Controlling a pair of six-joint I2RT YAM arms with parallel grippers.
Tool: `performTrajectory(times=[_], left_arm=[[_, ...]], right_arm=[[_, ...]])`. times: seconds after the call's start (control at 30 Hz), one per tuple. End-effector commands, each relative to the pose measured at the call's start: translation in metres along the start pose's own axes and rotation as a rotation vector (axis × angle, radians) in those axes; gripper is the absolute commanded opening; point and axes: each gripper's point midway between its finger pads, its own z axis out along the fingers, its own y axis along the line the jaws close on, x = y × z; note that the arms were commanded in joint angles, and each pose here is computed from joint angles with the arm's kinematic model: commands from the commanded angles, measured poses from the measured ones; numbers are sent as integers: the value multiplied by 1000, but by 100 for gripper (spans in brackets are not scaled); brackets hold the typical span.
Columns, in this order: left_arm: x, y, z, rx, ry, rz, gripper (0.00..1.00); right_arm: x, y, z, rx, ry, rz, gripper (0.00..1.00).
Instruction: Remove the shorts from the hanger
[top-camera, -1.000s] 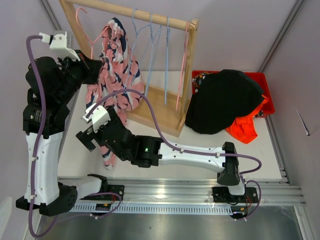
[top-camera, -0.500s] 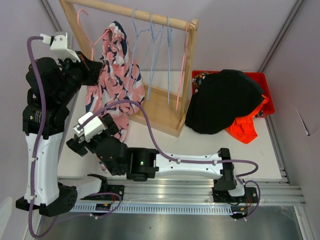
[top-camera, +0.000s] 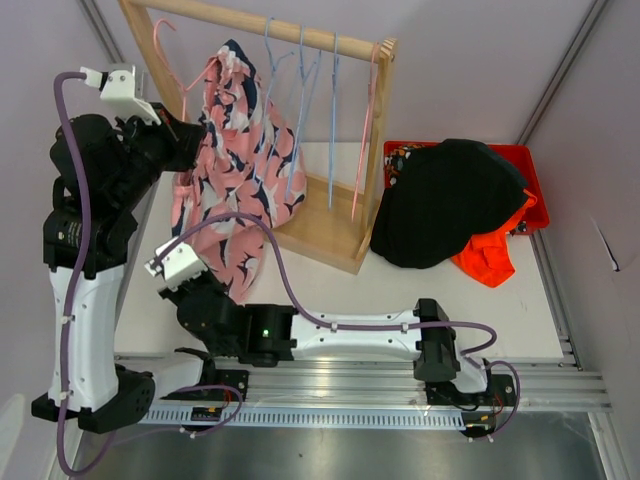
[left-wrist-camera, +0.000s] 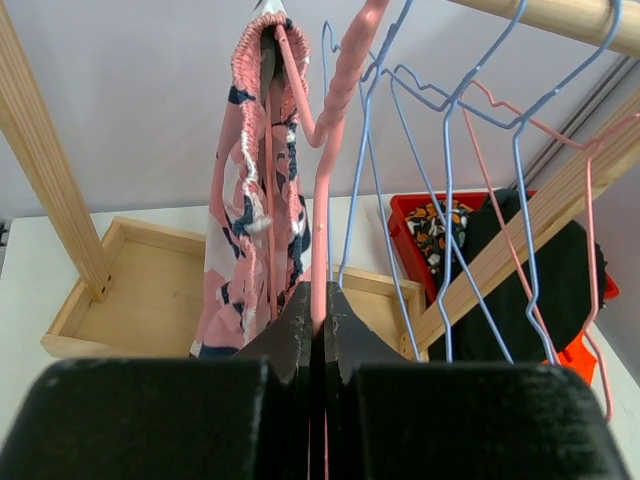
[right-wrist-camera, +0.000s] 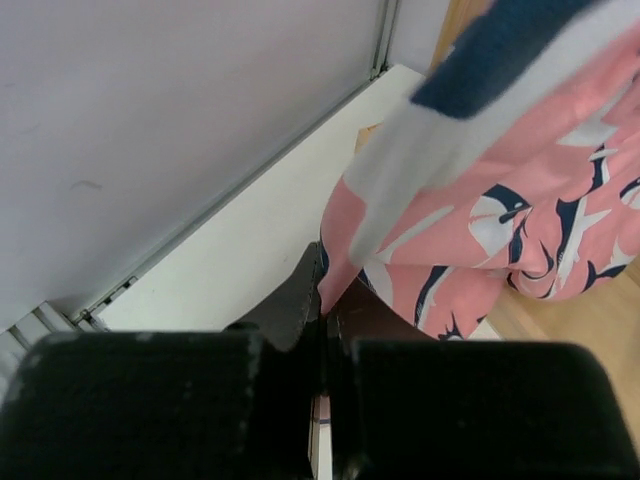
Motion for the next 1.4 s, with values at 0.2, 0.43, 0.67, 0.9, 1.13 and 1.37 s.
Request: performTrajectory(times=[0.2,0.43,0.67,0.9,1.13,1.37], left_arm=[[-37,7,17,-49,-98,52,0],[-24,21,45,-105,-53,73,0],[5,9,25,-35,26,32,0],[90,9,-16,-4,217,-40,0],[97,26,-50,-109,241,-14,0],[36,30,-36,-160,93,30,0]], right_arm=[[49,36,-101,-54,110,94,0],[49,35,-102,-39,113,99,0],[12,-17,-48,34,37,121,0],[-44,-92,36,108,-24,182,0],[-51,-112,24,131,-8,236,0],[-8,-71,-70,50,48,301,0]])
